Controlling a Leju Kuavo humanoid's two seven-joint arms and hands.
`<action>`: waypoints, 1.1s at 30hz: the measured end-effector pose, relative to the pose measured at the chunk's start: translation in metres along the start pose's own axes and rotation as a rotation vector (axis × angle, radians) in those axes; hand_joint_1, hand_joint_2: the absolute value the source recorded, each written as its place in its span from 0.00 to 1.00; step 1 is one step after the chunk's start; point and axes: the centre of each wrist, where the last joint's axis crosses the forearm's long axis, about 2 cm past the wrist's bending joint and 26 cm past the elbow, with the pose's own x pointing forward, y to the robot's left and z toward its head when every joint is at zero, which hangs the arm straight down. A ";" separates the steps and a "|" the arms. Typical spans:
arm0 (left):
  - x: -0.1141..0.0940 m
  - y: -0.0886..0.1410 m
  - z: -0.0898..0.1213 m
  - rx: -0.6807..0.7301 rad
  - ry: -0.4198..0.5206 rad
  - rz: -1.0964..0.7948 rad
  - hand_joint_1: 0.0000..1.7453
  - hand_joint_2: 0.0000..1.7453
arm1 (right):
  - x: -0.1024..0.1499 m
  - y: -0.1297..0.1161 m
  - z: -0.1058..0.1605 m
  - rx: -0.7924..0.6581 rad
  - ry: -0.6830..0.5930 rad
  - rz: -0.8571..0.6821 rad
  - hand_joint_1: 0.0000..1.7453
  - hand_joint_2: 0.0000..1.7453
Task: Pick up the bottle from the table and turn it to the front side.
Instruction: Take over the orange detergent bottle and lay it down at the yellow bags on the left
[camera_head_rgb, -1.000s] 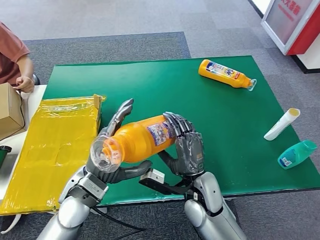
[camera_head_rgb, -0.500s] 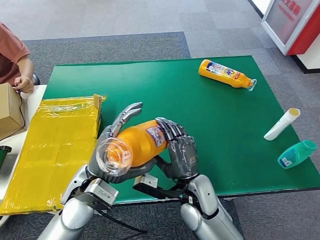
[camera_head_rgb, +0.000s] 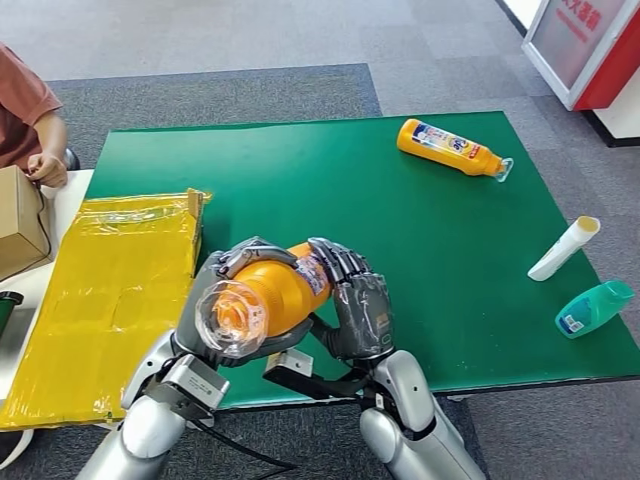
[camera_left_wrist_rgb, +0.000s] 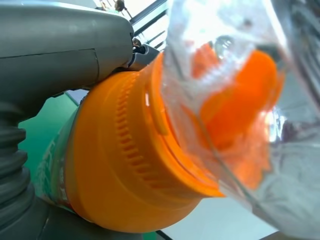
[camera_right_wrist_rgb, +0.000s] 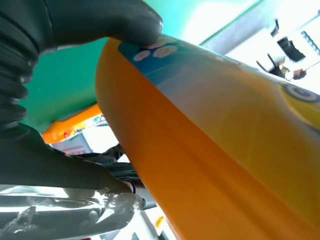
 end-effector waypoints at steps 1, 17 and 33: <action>0.000 0.000 0.001 0.004 0.001 0.009 1.00 1.00 | 0.000 0.000 0.000 0.000 0.004 -0.004 0.00 1.00; 0.003 0.022 0.041 0.336 0.042 -0.174 1.00 1.00 | -0.024 -0.017 0.013 -0.055 0.193 -0.190 0.00 1.00; 0.005 0.037 0.080 0.493 0.140 -1.131 1.00 1.00 | -0.046 -0.071 0.009 -0.298 0.232 -0.222 0.00 1.00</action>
